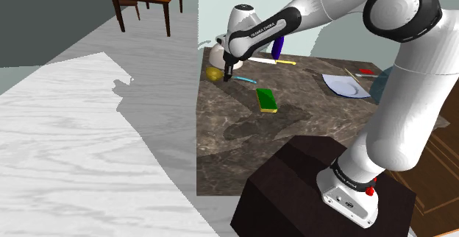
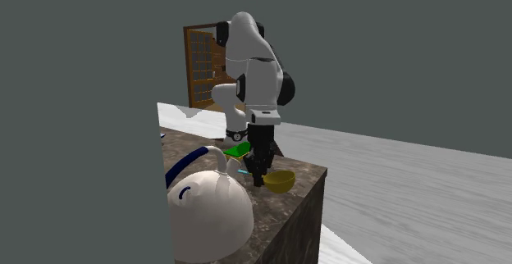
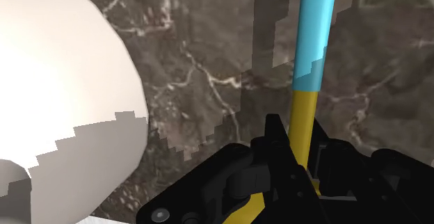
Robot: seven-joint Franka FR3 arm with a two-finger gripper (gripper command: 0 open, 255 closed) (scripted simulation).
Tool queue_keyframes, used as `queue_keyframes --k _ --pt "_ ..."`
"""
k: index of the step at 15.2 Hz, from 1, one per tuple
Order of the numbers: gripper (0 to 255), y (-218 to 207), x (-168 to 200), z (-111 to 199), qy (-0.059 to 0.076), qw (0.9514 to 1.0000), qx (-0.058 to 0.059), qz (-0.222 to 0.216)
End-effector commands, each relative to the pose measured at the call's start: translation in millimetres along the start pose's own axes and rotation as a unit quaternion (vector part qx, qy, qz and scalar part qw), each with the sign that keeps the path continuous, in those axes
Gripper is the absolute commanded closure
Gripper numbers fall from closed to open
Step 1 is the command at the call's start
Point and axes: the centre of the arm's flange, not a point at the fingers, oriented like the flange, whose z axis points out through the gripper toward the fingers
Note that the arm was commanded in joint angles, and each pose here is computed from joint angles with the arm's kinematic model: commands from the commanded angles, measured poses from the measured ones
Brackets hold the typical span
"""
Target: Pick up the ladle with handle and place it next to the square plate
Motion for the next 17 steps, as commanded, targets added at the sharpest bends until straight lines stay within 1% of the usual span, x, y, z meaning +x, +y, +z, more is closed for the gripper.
queue_keyframes --k 1,3,17 --pt "255 0 0 0 0.0 1.0 0.0 0.0" --pt "255 -1 0 0 0.0 1.0 0.0 0.0" --pt "255 11 6 -72 0.0 1.0 0.0 0.0"
